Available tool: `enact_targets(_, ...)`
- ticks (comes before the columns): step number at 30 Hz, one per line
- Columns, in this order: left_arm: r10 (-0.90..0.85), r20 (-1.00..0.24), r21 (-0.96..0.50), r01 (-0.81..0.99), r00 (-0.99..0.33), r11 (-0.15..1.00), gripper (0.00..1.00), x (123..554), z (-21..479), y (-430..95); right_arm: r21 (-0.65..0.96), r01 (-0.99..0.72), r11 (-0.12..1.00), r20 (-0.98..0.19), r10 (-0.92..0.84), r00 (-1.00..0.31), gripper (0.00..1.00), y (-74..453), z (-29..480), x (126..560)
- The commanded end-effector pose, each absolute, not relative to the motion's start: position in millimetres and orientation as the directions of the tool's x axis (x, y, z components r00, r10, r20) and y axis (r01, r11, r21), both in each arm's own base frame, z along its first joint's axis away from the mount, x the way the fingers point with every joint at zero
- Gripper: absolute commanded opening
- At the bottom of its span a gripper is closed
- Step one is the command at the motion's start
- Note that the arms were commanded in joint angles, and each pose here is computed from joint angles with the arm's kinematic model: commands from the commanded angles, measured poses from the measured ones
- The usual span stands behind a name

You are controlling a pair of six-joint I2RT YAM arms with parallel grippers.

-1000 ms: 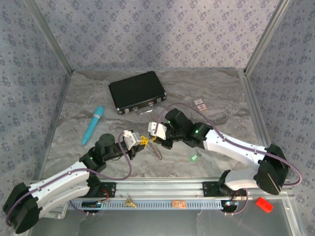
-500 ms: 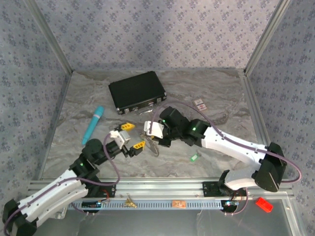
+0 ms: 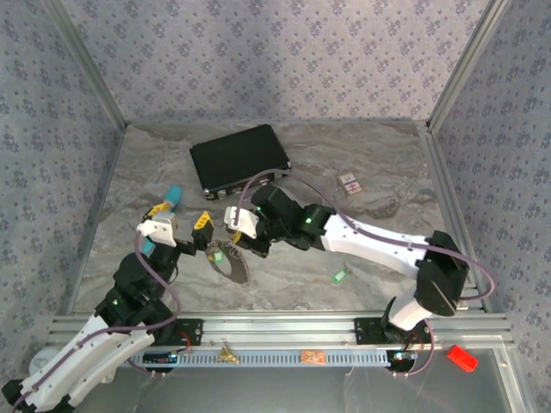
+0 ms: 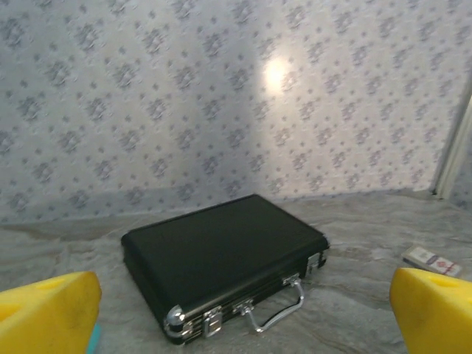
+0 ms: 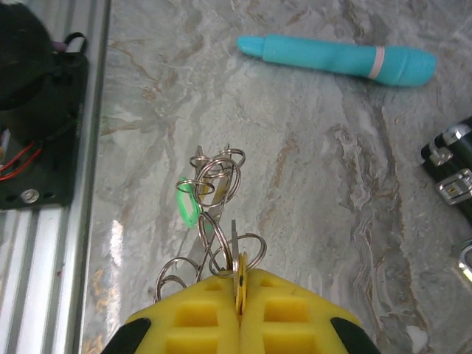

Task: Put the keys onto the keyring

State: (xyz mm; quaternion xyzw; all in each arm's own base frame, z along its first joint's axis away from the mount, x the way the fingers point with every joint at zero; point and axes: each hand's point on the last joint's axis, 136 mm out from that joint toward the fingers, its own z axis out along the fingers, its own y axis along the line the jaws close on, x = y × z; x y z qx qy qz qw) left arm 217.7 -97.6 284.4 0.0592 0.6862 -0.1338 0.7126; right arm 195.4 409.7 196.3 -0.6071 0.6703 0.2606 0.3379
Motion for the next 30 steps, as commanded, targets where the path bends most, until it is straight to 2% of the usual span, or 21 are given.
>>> enact_targets(1,-0.11,-0.993,-0.115,0.176,-0.038,0.978,0.99,227,278,-85,0.002,-0.977,0.214,-0.771,-0.622,-0.138,0.0,411,186,222)
enact_targets(7,-0.12,-0.987,-0.138,0.18,-0.11,0.974,0.99,239,262,-93,-0.047,-0.955,0.292,-0.616,-0.761,-0.202,0.0,368,127,252)
enact_targets(14,-0.124,-0.978,-0.155,0.186,-0.166,0.97,0.99,246,250,-99,-0.186,-0.948,0.257,-0.402,-0.901,-0.165,0.01,316,75,265)
enact_targets(16,-0.129,-0.975,-0.163,0.187,-0.182,0.969,0.99,248,246,-100,-0.195,-0.947,0.256,-0.349,-0.92,-0.177,0.04,302,60,262)
enact_targets(19,-0.138,-0.964,-0.18,0.175,-0.227,0.968,1.0,251,237,-101,-0.214,-0.941,0.263,-0.338,-0.923,-0.181,0.14,294,57,262)
enact_targets(23,-0.142,-0.941,-0.192,0.14,-0.306,0.971,1.0,254,220,-100,-0.259,-0.933,0.25,-0.24,-0.952,-0.188,0.25,273,41,264)
enact_targets(25,-0.148,-0.927,-0.2,0.121,-0.344,0.972,0.99,255,212,-99,-0.267,-0.931,0.248,-0.234,-0.954,-0.187,0.3,270,43,263)
enact_targets(30,-0.207,-0.865,-0.241,0.019,-0.457,0.97,1.0,256,193,-89,-0.186,-0.928,0.322,-0.417,-0.881,-0.223,0.37,289,84,252)
